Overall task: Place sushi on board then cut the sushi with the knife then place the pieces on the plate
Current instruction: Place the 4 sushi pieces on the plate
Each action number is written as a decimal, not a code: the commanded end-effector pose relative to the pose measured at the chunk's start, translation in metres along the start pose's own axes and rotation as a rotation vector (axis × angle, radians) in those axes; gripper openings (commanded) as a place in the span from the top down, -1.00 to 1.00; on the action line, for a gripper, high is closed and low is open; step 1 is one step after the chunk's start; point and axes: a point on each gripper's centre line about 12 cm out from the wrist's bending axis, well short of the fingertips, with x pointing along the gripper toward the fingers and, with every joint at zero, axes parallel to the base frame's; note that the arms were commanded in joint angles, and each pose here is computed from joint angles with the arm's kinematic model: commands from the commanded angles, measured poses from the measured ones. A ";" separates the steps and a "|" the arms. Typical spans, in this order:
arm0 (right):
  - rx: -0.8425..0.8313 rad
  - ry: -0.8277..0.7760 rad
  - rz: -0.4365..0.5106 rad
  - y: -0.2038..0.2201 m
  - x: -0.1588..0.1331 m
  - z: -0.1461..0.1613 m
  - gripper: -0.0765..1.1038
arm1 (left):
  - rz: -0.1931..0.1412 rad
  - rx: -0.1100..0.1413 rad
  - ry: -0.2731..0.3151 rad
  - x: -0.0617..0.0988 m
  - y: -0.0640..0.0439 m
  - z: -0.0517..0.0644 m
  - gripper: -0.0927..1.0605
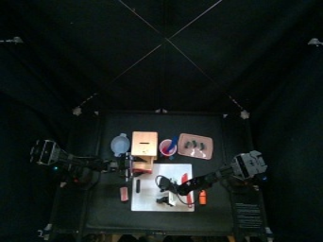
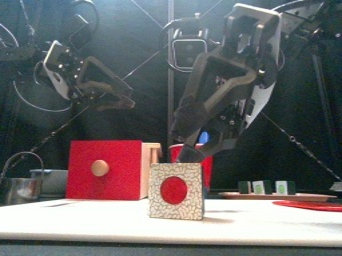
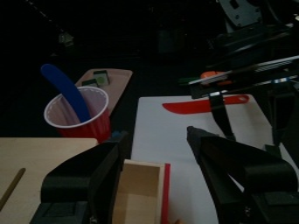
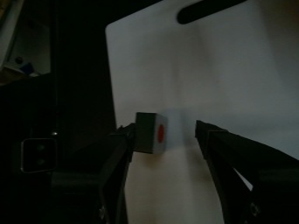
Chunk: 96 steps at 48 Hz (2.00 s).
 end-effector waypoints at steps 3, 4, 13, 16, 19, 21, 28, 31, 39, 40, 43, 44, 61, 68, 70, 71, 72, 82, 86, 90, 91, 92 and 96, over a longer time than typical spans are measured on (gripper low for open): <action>0.008 -0.009 0.016 0.006 0.003 0.004 -0.64 | 0.002 -0.005 -0.035 0.003 0.000 0.011 -0.74; 0.010 -0.003 0.012 0.005 0.005 0.002 -0.64 | 0.002 -0.005 -0.035 0.003 0.000 0.011 -0.74; 0.003 0.008 0.009 0.007 0.017 0.001 -0.64 | 0.002 -0.005 -0.032 0.003 0.000 0.010 -0.74; 0.001 0.005 0.009 0.008 0.019 0.003 -0.63 | 0.004 -0.005 -0.032 0.003 0.000 0.010 -0.74; 0.006 0.004 0.002 0.007 0.019 0.003 -0.61 | 0.002 -0.005 -0.035 0.003 0.000 0.011 -0.74; 0.006 0.006 -0.006 0.006 0.019 0.002 -0.58 | 0.002 -0.005 -0.035 0.003 0.000 0.011 -0.74; 0.004 0.006 -0.022 0.005 0.019 0.001 -0.31 | 0.002 -0.005 -0.032 0.003 0.000 0.010 -0.74; 0.005 0.006 -0.022 0.005 0.019 0.001 -0.20 | 0.002 -0.005 -0.032 0.003 0.000 0.010 -0.74; 0.016 -0.002 -0.019 0.006 0.013 0.003 -0.06 | 0.005 -0.008 -0.031 0.003 0.000 0.010 -0.74; 0.016 -0.006 -0.020 0.007 0.011 0.004 -0.06 | 0.005 -0.008 -0.030 0.002 0.000 0.009 -0.74; 0.020 -0.026 -0.030 0.005 0.000 0.009 -0.06 | 0.004 -0.007 -0.030 0.002 0.000 0.009 -0.74; 0.021 -0.035 -0.033 0.005 -0.005 0.011 -0.06 | 0.004 -0.007 -0.031 0.003 0.000 0.010 -0.74; 0.357 -0.103 -0.514 -0.081 -0.106 0.002 -0.06 | 0.004 -0.003 -0.025 0.002 0.000 0.008 -0.74; 0.560 -0.053 -0.757 -0.117 -0.144 -0.022 -0.06 | 0.002 -0.001 -0.019 0.001 0.000 0.005 -0.74; 0.610 -0.036 -0.813 -0.124 -0.154 -0.029 -0.06 | 0.005 -0.003 -0.019 0.001 0.001 0.005 -0.74; 0.625 -0.028 -0.832 -0.126 -0.157 -0.032 -0.06 | 0.002 0.000 -0.019 0.001 0.000 0.005 -0.74; 0.638 -0.026 -0.843 -0.128 -0.159 -0.034 -0.06 | 0.004 0.000 -0.019 0.001 0.001 0.005 -0.74; 0.736 -0.005 -0.968 -0.150 -0.177 -0.053 -0.06 | 0.005 0.000 -0.018 0.000 0.001 0.005 -0.74; 0.770 -0.004 -1.037 -0.162 -0.185 -0.061 -0.06 | 0.003 0.002 -0.018 0.000 0.000 0.005 -0.74; 0.793 -0.022 -1.087 -0.174 -0.191 -0.066 -0.06 | 0.003 0.002 -0.016 0.000 0.000 0.004 -0.74; 0.794 -0.026 -1.096 -0.177 -0.192 -0.067 -0.06 | 0.003 0.002 -0.015 0.000 0.000 0.004 -0.74; 0.799 -0.035 -1.106 -0.179 -0.193 -0.067 -0.06 | 0.003 0.003 -0.016 0.000 0.000 0.004 -0.74; 0.810 -0.073 -1.139 -0.191 -0.198 -0.067 -0.06 | 0.004 0.003 -0.015 0.000 0.001 0.004 -0.74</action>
